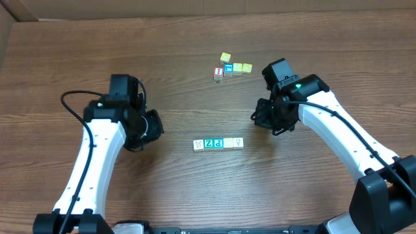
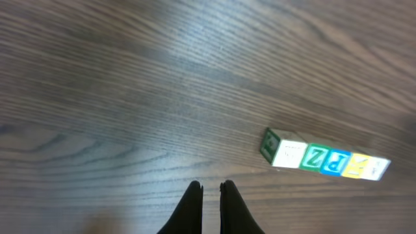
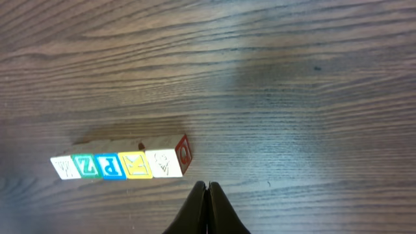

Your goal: Flip 5 blocks

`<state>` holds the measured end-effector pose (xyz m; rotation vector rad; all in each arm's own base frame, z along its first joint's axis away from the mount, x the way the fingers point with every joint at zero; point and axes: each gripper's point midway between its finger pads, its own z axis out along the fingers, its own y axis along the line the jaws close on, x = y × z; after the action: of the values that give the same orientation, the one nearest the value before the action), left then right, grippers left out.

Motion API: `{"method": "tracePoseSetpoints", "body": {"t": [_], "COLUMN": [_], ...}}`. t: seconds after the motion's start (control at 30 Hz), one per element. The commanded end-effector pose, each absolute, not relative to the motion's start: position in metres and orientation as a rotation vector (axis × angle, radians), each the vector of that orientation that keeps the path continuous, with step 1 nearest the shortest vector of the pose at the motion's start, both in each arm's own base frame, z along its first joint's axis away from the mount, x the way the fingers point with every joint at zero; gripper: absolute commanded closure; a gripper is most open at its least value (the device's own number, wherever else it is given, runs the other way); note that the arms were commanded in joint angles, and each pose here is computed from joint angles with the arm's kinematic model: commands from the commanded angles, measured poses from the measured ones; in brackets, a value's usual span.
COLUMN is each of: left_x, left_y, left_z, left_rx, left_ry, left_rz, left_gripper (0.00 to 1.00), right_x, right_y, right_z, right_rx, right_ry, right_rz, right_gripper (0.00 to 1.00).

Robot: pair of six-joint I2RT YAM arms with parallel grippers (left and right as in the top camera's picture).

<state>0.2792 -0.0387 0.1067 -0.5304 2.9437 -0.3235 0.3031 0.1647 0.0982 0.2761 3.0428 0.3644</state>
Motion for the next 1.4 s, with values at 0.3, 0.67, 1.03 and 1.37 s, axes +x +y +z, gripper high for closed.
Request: {"method": "tracePoseSetpoints", "body": {"t": [0.3,0.67,1.03,1.37], "left_x": [0.277,0.27,0.276,0.271], "left_y": [-0.073,-0.088,-0.102,-0.11], "left_z": [0.052,0.011,0.007,0.007], "left_rx": [-0.444,-0.44,-0.386,-0.312], "left_ry": [3.026,3.17,3.156,3.172], "left_rz": [-0.288,-0.358,-0.43,-0.449], "left_gripper": [0.96,0.96,0.96,0.96], "right_x": [0.299,0.295,0.292,0.291], "right_y": [0.154,0.15,0.161,0.168], "right_z": [0.056,0.03,0.018,0.013], "right_rx": [0.645,0.759,0.782,0.764], "right_ry": [2.979,2.934,2.934,2.952], "right_rz": [0.292,0.298,0.413,0.433], "right_gripper": [0.96,0.96,0.96,0.96]}}
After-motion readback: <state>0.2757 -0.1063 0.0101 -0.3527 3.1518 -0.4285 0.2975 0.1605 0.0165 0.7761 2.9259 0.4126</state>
